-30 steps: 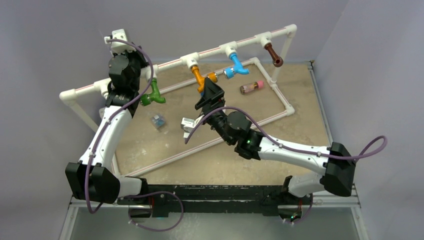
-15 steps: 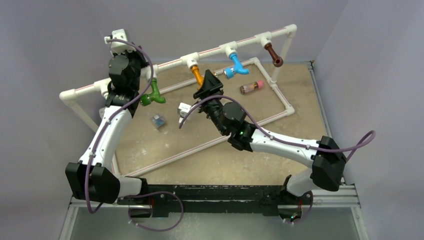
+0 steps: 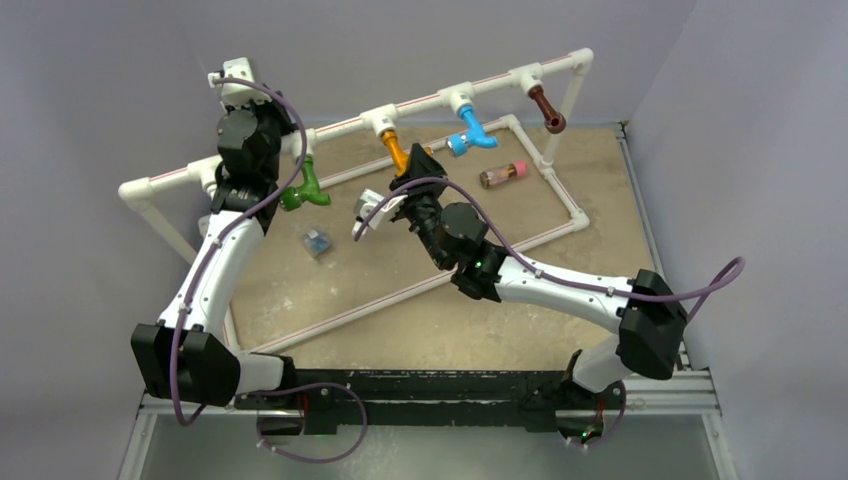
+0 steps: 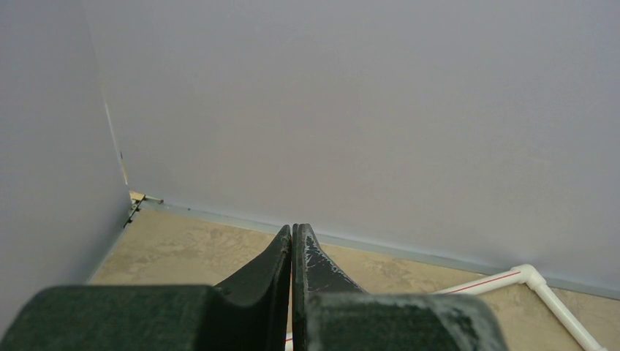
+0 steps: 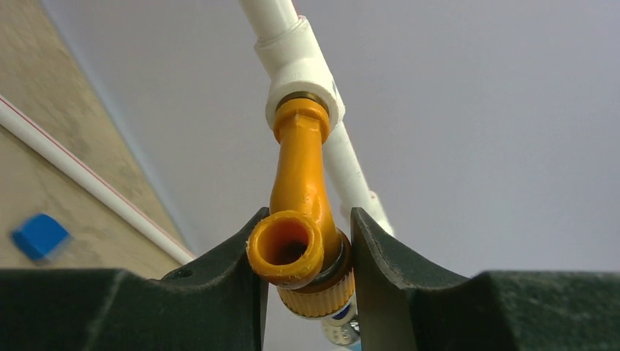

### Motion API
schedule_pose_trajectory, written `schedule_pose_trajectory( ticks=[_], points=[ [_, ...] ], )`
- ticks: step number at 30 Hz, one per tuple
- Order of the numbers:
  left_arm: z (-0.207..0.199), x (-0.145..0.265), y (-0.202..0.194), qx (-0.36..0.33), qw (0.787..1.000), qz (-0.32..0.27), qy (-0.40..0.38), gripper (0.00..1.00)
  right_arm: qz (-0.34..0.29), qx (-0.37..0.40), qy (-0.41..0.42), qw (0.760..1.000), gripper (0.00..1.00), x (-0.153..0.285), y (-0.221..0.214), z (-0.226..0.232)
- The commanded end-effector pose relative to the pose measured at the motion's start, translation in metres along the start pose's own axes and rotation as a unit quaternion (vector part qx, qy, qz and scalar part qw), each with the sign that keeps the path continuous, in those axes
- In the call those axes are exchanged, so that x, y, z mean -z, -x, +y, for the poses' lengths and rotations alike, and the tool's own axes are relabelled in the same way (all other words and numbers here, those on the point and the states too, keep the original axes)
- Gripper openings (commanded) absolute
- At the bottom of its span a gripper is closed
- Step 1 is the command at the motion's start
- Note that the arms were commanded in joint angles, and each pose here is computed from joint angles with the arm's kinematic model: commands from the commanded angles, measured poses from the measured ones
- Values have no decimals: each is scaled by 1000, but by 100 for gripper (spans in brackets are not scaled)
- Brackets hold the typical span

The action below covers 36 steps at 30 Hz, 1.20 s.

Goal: Install the water faucets

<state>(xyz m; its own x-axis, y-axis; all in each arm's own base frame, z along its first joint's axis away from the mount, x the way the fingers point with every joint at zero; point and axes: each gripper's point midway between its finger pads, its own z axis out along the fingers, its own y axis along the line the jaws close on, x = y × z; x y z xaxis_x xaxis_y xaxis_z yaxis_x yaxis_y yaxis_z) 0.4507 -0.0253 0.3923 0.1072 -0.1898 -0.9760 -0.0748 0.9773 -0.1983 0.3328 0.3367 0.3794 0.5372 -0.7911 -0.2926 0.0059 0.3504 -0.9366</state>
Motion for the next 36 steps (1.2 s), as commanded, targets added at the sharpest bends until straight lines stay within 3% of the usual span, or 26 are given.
schedule_pose_trajectory(
  ticks=[1,4,7,11,15,19,24,30,33,36],
  points=[
    [17,17,-126,-43,980,195,10,0,-19,-205,-32,978,0,-5,15,-14],
    [17,18,-126,-43,980,195,9,0,-20,-345,-27,938,0,-7,22,-4],
    [17,18,-126,-42,980,196,9,0,-43,-480,-1,876,0,-6,41,7],
    [17,18,-126,-42,980,196,8,0,-78,-666,45,741,0,2,73,13],
    [16,18,-125,-42,980,195,8,0,-122,-790,66,597,0,14,95,1],
    [16,18,-125,-41,980,195,6,0,-157,-875,60,455,0,23,104,-27],
    [15,19,-123,-40,980,194,4,0,-199,-928,54,310,0,33,102,-63],
    [14,19,-126,-38,980,197,2,0,-245,-949,59,188,2,48,95,-100],
    [15,19,-126,-38,980,197,4,0,-263,-948,69,166,9,55,97,-113],
    [16,19,-123,-39,981,192,8,0,-265,-948,70,160,29,58,95,-118]
  ],
)
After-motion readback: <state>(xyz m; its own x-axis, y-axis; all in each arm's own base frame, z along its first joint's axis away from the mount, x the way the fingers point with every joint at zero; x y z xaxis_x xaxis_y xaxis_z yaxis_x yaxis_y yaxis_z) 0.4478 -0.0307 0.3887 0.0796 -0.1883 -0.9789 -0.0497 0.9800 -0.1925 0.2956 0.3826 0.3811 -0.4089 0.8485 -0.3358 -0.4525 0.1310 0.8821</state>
